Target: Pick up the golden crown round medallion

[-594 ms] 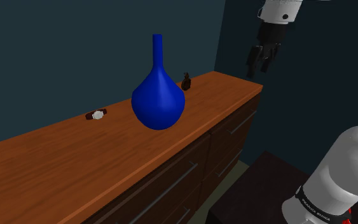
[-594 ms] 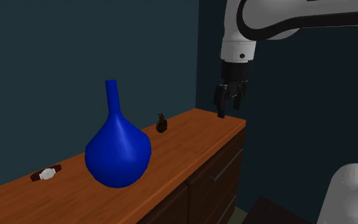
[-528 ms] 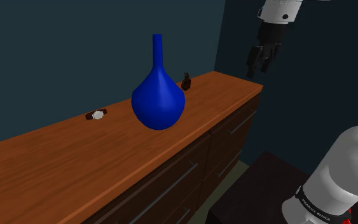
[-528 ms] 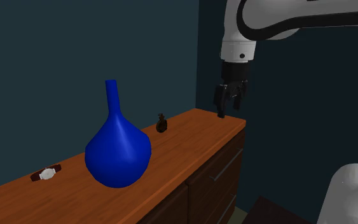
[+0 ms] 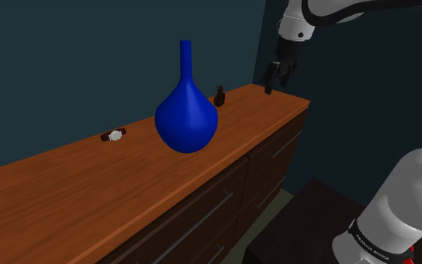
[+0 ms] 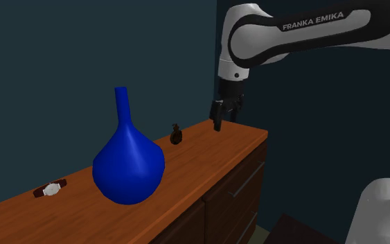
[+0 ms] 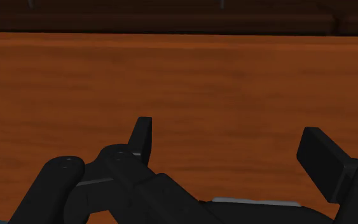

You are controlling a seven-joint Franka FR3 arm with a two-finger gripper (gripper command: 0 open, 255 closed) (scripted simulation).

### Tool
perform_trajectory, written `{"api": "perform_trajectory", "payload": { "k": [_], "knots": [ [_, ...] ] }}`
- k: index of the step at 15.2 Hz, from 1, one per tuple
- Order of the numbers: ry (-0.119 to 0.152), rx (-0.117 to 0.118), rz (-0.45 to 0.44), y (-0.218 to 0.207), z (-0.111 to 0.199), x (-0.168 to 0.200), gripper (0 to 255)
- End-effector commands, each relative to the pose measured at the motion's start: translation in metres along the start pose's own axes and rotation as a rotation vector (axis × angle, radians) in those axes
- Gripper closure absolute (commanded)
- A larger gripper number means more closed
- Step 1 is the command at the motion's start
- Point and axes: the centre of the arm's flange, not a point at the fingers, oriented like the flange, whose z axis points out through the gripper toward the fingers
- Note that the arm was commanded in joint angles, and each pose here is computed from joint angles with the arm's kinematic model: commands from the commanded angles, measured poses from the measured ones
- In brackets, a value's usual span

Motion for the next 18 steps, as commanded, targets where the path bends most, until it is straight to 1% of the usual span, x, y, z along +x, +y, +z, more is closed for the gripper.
{"api": "perform_trajectory", "payload": {
  "k": [1, 10, 18],
  "knots": [
    [0.027, -0.005, -0.016, -0.001, 0.013, 0.017, 0],
    [0.137, -0.025, -0.086, -0.007, 0.059, 0.11, 0],
    [0.234, -0.043, -0.149, -0.017, 0.092, 0.196, 0]
  ]
}}
